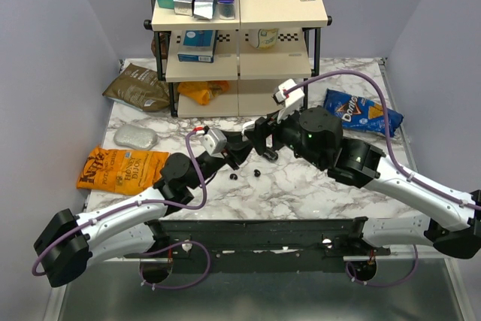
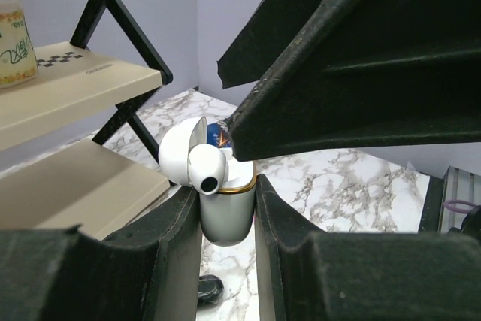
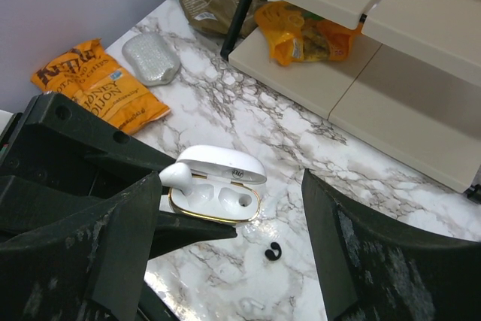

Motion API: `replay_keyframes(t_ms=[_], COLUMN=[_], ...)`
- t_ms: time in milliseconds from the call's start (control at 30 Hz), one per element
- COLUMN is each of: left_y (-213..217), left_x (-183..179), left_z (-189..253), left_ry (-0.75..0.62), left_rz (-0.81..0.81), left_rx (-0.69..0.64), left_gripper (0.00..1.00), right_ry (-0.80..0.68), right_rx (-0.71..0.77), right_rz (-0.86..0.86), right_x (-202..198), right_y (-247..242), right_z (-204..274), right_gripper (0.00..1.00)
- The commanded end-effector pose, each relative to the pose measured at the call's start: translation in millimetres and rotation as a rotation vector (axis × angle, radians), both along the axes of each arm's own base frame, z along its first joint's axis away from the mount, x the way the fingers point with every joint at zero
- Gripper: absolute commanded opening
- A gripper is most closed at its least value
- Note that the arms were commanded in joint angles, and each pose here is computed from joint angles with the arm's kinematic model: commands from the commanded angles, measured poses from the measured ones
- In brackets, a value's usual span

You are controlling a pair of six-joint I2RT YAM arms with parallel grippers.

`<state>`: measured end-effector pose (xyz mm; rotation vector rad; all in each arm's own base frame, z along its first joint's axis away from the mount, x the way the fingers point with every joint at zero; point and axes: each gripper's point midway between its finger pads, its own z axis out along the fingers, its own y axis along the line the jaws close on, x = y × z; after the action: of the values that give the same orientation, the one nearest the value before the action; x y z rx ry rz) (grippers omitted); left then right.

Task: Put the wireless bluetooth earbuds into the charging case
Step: Adjust the earbud with the charging case.

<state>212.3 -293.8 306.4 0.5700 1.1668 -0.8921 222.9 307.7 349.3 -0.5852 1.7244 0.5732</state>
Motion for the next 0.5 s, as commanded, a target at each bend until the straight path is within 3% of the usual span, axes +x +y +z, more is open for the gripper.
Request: replay_keyframes(t_ms=[0,467], left_y=[-3.7,-5.5], left_x=[-5.5,-6.7], left_z=[23.7,23.9], left_ry=[-0.058,-0.059], left_rz=[-0.026,-0.034], left_rx=[-0.036,-0.029], left_gripper=[0.00,0.00], right_ry=[-0.018,-0.016], right_rx=[-0.014,-0.025], right_rz=[-0.014,-0.025], right_x=[3.0,5.9], right_y=[1.9,3.6], right_z=[6.4,3.8], right_gripper=[0.84,0.84])
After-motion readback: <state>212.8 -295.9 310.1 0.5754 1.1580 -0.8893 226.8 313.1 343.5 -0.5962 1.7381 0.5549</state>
